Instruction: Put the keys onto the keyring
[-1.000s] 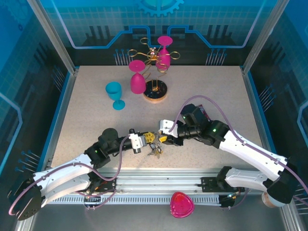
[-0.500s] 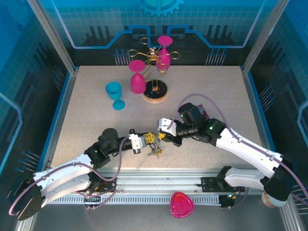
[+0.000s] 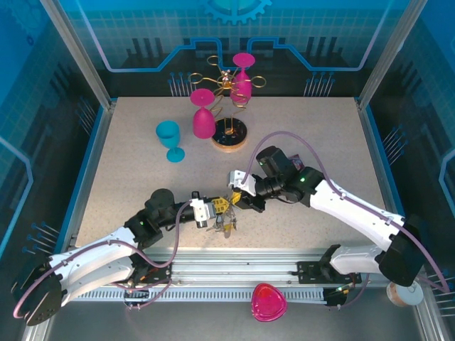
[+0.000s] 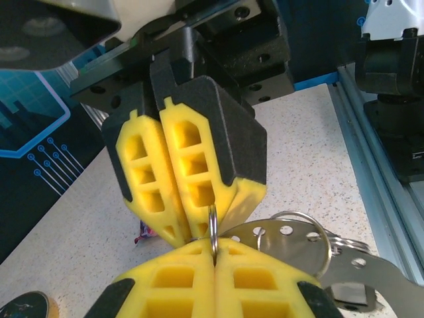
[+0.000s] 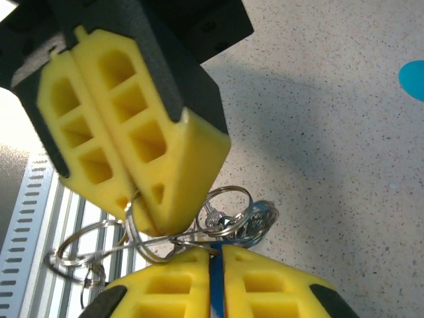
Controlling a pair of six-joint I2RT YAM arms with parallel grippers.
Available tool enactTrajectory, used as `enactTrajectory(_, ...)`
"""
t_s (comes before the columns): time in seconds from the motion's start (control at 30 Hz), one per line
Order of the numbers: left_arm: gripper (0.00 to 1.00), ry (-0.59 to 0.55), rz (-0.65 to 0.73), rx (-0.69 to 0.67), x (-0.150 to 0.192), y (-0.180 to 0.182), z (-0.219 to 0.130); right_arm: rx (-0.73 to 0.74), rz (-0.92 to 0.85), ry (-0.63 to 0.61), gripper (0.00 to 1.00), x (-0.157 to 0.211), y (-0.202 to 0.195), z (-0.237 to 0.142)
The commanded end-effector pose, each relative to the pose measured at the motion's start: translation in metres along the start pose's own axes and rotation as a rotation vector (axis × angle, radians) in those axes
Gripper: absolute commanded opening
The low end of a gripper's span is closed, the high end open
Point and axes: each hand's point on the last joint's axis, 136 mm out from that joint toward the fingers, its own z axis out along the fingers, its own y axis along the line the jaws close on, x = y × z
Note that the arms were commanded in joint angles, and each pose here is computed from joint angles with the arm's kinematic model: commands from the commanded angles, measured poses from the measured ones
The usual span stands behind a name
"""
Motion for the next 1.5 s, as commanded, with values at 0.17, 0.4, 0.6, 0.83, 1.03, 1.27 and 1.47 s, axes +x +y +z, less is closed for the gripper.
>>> enactTrajectory(0.17,0.0,-0.099,0.064,0.016,-0.024,-0.002,-0.003,0.07,0.007,-0.064,0.32,-0.011,-0.008,-0.018)
enactTrajectory(0.4,0.0,-0.121,0.035,-0.002,-0.03,0.001,-0.006,0.15,-0.019,-0.133,0.47,0.007,-0.001,-0.029)
enactTrajectory(0.6,0.0,-0.138,-0.032,0.016,-0.03,0.003,-0.007,0.143,-0.035,-0.16,0.49,0.008,0.007,-0.018)
enactTrajectory(0.83,0.0,-0.154,-0.067,0.04,-0.032,0.001,-0.006,0.113,-0.035,-0.206,0.51,0.001,0.012,-0.001)
enactTrajectory(1.03,0.0,-0.154,-0.075,0.041,-0.032,0.002,-0.006,0.139,-0.031,-0.224,0.49,-0.002,0.009,0.005)
enactTrajectory(1.27,0.0,-0.146,-0.072,0.017,-0.03,0.006,-0.006,0.177,-0.029,-0.199,0.41,0.004,0.006,0.004)
enactTrajectory(1.47,0.0,-0.141,-0.07,-0.022,-0.03,0.013,-0.006,0.265,-0.048,-0.19,0.46,0.008,0.002,-0.002)
